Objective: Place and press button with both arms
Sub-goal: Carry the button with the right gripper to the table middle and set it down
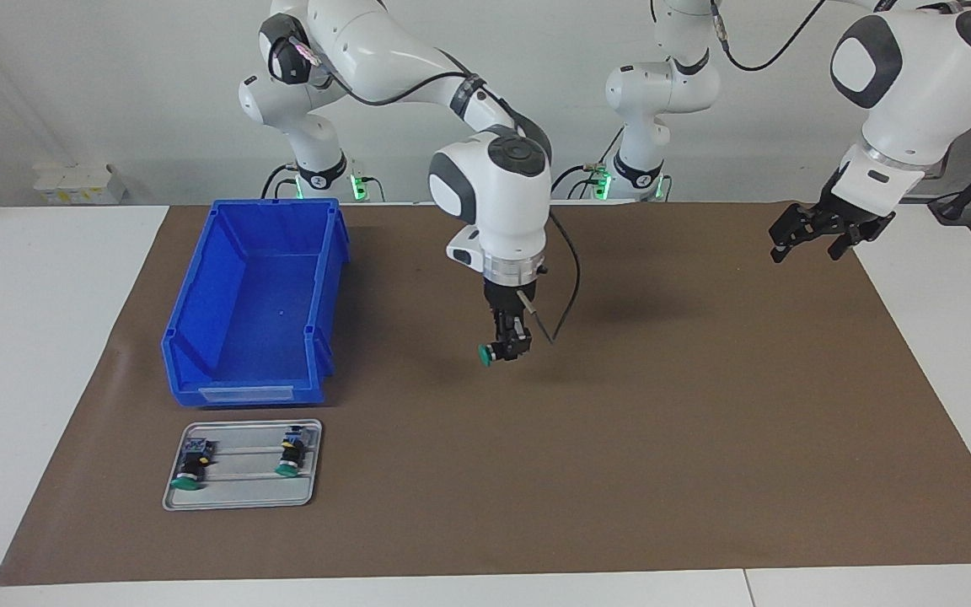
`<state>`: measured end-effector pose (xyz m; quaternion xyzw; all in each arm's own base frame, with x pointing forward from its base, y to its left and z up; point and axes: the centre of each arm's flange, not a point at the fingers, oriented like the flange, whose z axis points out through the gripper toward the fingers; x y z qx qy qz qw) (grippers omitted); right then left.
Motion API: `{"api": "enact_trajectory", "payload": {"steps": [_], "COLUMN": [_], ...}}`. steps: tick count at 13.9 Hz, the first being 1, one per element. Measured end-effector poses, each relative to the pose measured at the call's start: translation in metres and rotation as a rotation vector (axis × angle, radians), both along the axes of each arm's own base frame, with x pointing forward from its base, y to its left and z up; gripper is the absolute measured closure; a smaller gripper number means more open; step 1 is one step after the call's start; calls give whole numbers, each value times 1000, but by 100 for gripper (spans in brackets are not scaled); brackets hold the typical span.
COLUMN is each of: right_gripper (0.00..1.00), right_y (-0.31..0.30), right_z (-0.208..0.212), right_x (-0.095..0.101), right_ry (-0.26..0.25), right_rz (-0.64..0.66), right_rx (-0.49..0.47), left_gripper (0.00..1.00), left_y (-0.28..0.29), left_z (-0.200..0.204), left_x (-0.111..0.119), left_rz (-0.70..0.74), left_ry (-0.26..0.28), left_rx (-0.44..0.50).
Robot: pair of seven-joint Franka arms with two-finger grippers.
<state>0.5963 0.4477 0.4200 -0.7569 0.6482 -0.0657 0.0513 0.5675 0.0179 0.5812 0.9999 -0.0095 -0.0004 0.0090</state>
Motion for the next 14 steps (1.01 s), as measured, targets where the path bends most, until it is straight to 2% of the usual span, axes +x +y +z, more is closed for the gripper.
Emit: {"api": "enact_trajectory", "payload": {"steps": [5, 9, 14], "right_gripper": [59, 59, 59], "right_y": [59, 65, 58], "right_z": [-39, -64, -107], "right_x": [-35, -38, -48], "right_ry": [25, 19, 25], "right_rz": [-81, -138, -137], "right_rx": [3, 24, 27], "left_gripper": [0, 0, 0], "left_y": [-2, -7, -9], "left_z": [0, 0, 0], "left_x": [0, 0, 0], "left_rz": [-4, -12, -15], "left_ry": [0, 0, 0], "left_rx": [0, 0, 0]}}
